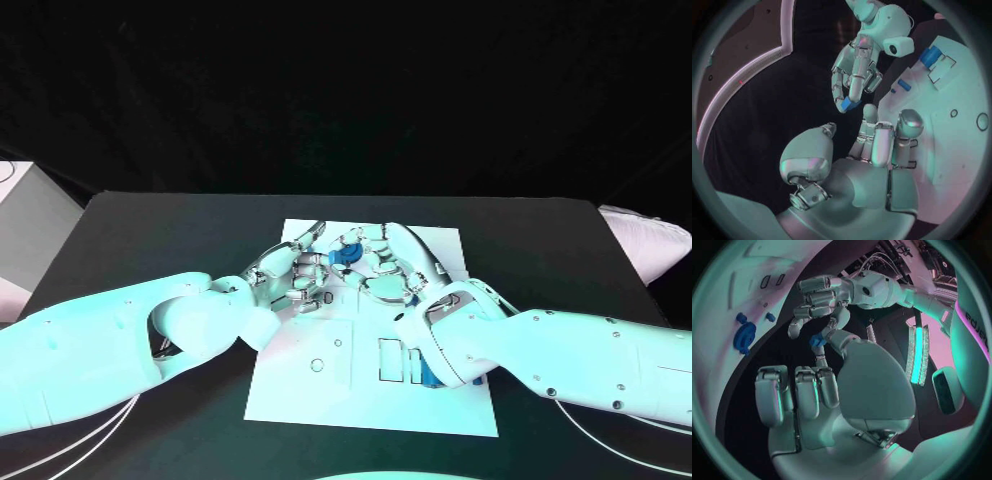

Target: Assemble the parts on the task board

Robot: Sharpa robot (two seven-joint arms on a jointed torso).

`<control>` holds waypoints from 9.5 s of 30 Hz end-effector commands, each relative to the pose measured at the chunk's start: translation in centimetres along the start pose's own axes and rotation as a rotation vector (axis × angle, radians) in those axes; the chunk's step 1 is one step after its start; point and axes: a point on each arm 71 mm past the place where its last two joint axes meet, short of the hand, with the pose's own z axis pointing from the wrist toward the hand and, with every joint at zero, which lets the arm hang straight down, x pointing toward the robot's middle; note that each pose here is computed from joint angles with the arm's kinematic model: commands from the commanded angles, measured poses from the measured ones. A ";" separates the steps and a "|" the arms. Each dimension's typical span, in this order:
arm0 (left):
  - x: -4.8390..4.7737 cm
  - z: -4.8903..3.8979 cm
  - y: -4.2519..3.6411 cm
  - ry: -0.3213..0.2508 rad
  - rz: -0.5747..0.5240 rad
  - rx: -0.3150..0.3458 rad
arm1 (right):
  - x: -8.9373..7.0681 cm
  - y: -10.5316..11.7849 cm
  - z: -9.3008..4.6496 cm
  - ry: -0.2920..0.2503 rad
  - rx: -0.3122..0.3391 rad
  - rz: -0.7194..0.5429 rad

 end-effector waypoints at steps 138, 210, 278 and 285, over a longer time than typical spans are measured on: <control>-5.26 -3.61 -3.21 -0.252 0.014 0.264 | 2.5 -3.0 -0.5 0.143 0.144 -0.254; -5.34 -3.45 -3.14 -0.249 -0.002 0.248 | 4.3 -4.2 -0.6 0.178 0.157 -0.319; -5.51 -3.45 -3.08 -0.248 0.002 0.236 | 4.2 -4.4 -0.7 0.182 0.177 -0.323; -5.58 -3.42 -3.09 -0.249 0.048 0.232 | 3.7 -4.0 -1.0 0.125 0.157 -0.296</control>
